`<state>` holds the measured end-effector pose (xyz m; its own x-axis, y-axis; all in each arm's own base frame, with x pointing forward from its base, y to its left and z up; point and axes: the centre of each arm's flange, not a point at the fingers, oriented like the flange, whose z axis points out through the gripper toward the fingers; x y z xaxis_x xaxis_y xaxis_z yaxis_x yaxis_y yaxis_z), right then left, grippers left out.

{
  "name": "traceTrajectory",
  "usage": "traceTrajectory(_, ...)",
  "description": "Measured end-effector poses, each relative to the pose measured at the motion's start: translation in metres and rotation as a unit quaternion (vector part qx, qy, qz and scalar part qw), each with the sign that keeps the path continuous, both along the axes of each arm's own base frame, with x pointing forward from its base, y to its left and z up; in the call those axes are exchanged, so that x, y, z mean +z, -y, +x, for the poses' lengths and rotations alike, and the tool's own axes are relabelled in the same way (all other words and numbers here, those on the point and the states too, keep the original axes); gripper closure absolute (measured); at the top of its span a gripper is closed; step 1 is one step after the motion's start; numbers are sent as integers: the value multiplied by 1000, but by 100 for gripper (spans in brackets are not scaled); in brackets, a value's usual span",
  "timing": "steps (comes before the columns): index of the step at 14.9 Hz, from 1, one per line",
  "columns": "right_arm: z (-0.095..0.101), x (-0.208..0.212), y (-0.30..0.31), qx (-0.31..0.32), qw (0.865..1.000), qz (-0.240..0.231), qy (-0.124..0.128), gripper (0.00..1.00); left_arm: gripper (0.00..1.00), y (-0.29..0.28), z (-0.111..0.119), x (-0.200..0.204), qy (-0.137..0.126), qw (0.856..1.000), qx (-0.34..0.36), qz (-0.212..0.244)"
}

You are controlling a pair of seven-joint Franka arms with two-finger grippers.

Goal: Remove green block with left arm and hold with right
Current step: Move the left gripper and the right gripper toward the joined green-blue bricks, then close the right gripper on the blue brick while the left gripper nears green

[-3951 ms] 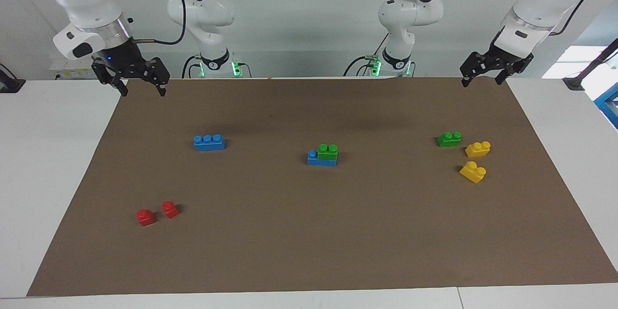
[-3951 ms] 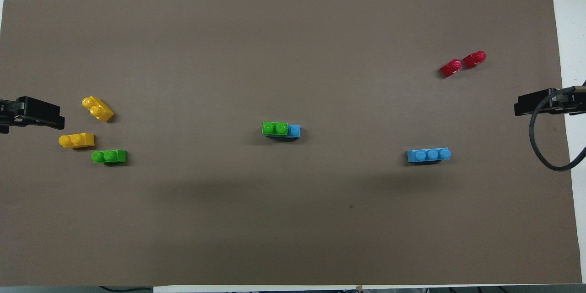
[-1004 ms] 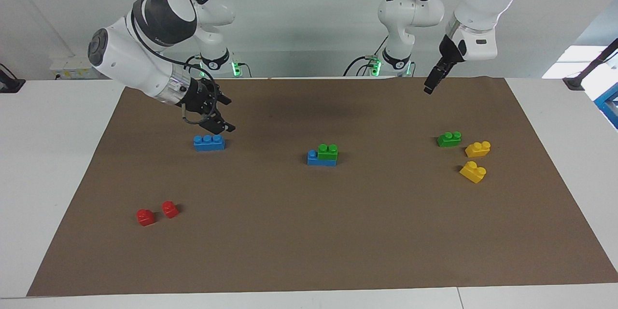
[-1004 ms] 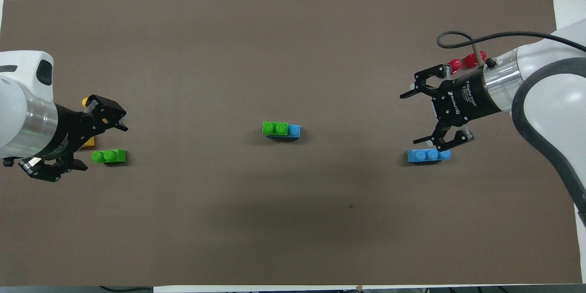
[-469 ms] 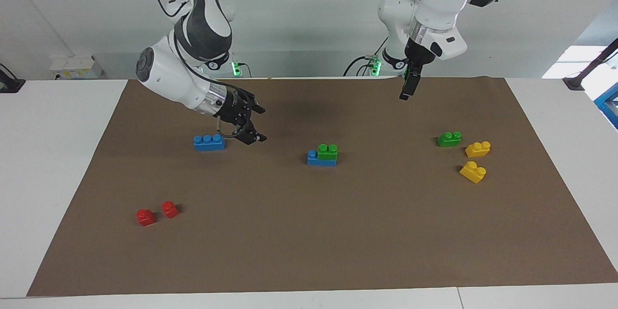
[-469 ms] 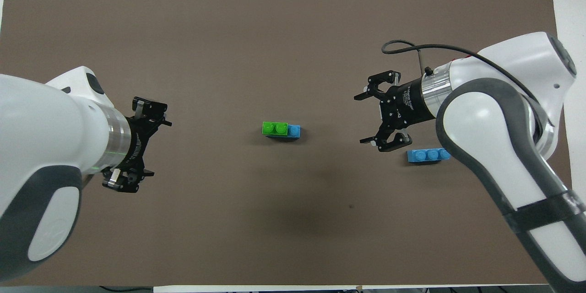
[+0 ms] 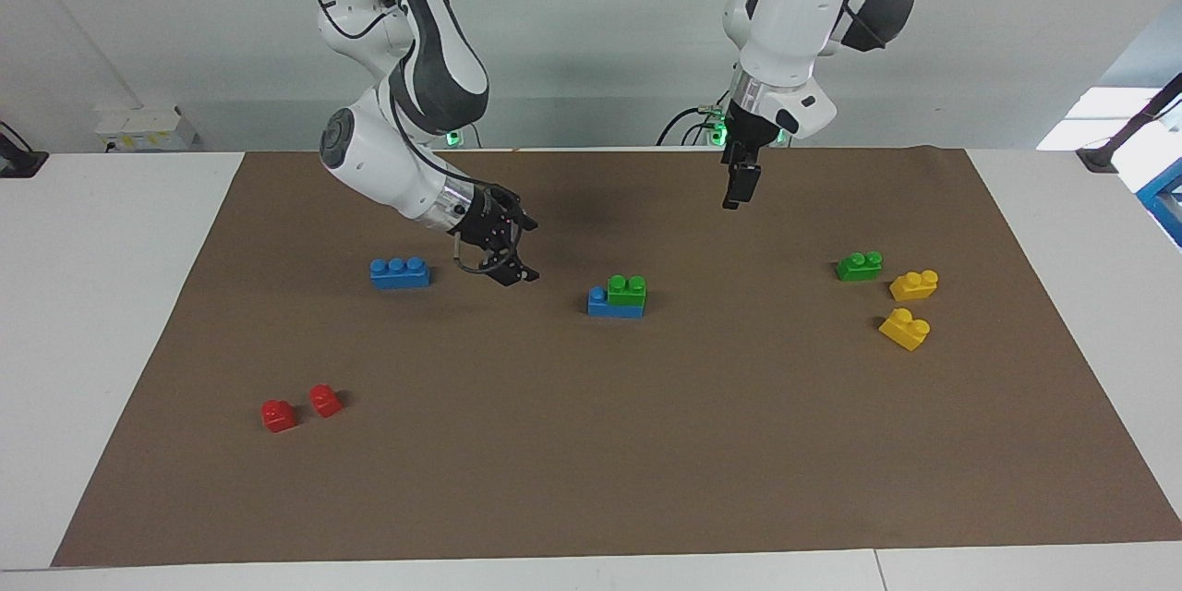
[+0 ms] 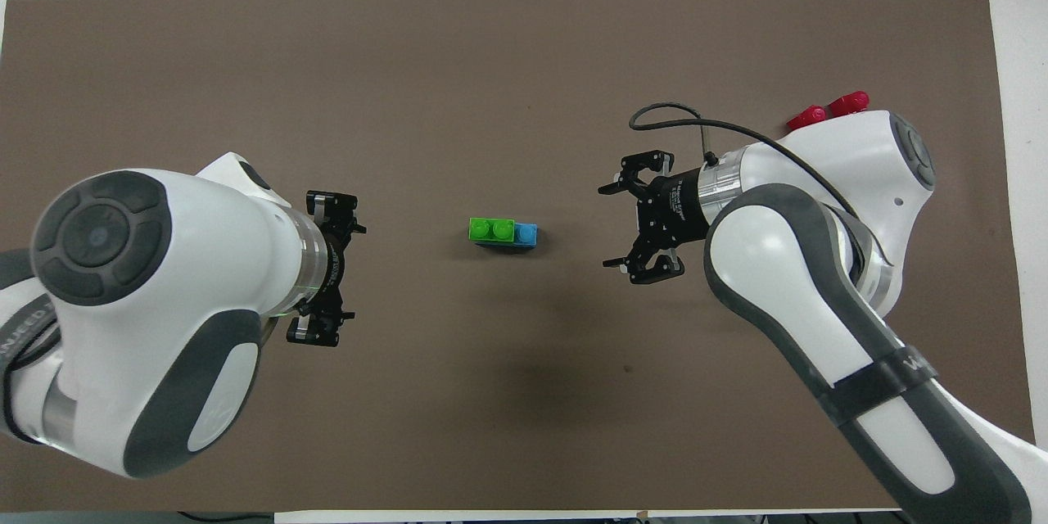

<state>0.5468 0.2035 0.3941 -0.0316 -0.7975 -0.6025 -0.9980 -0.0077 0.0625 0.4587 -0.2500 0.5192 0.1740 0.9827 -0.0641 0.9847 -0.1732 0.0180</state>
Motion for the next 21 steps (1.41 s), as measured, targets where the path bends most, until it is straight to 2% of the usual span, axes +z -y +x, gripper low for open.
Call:
traceTrajectory(7, -8, -29, -26, -14, 1000, 0, 2, 0, 0, 67, 17, -85, 0, 998, 66, -12)
traceTrajectory(13, -12, -64, -51, -28, 1000, -10, 6, 1, 0, 77, 25, -110, 3, 994, 107, -19)
traceTrajectory(21, -14, -96, -68, -37, 999, -22, 9, 0, 0, 106, 23, -137, 2, 990, 137, -25)
